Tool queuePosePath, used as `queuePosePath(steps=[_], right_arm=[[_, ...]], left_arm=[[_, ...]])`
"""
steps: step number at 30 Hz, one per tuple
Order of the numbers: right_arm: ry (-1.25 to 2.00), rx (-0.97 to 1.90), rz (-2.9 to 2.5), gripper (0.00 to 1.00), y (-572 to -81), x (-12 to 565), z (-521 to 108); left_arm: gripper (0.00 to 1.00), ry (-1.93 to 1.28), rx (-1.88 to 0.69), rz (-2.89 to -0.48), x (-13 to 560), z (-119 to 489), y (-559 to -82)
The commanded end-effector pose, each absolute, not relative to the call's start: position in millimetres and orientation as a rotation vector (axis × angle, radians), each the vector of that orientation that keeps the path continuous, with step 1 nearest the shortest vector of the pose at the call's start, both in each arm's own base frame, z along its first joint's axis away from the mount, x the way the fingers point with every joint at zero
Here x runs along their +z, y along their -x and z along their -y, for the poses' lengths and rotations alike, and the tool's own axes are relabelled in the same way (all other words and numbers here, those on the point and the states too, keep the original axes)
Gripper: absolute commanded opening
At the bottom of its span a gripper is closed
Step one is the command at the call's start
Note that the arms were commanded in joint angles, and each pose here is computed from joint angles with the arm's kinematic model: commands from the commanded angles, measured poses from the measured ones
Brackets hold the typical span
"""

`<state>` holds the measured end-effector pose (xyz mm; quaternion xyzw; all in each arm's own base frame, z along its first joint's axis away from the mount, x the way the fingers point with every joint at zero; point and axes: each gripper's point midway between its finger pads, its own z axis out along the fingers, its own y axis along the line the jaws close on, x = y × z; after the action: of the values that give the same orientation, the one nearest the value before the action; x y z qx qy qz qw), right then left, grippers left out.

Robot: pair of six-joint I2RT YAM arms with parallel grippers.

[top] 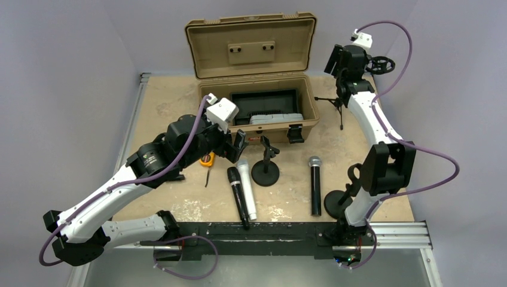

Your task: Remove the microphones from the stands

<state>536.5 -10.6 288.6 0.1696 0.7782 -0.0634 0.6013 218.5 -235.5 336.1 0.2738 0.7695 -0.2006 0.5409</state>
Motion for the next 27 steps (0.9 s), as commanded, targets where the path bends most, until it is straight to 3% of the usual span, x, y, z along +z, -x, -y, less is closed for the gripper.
queuePosePath(steps=[1, 11, 27], right_arm=[[-0.504, -0.13, -1.741, 0.72, -530, 309, 16], [-0.853, -0.3, -1.595, 0.74, -531, 281, 57], [-0.802, -0.496, -1.597, 0.68, -546, 259, 49]], left_arm=[[0.98, -0.624, -0.514, -1.78, 356, 236, -217], [0.98, -0.62, -0.51, -1.778, 357, 234, -217], [0.98, -0.625, -0.515, -1.779, 356, 237, -217]])
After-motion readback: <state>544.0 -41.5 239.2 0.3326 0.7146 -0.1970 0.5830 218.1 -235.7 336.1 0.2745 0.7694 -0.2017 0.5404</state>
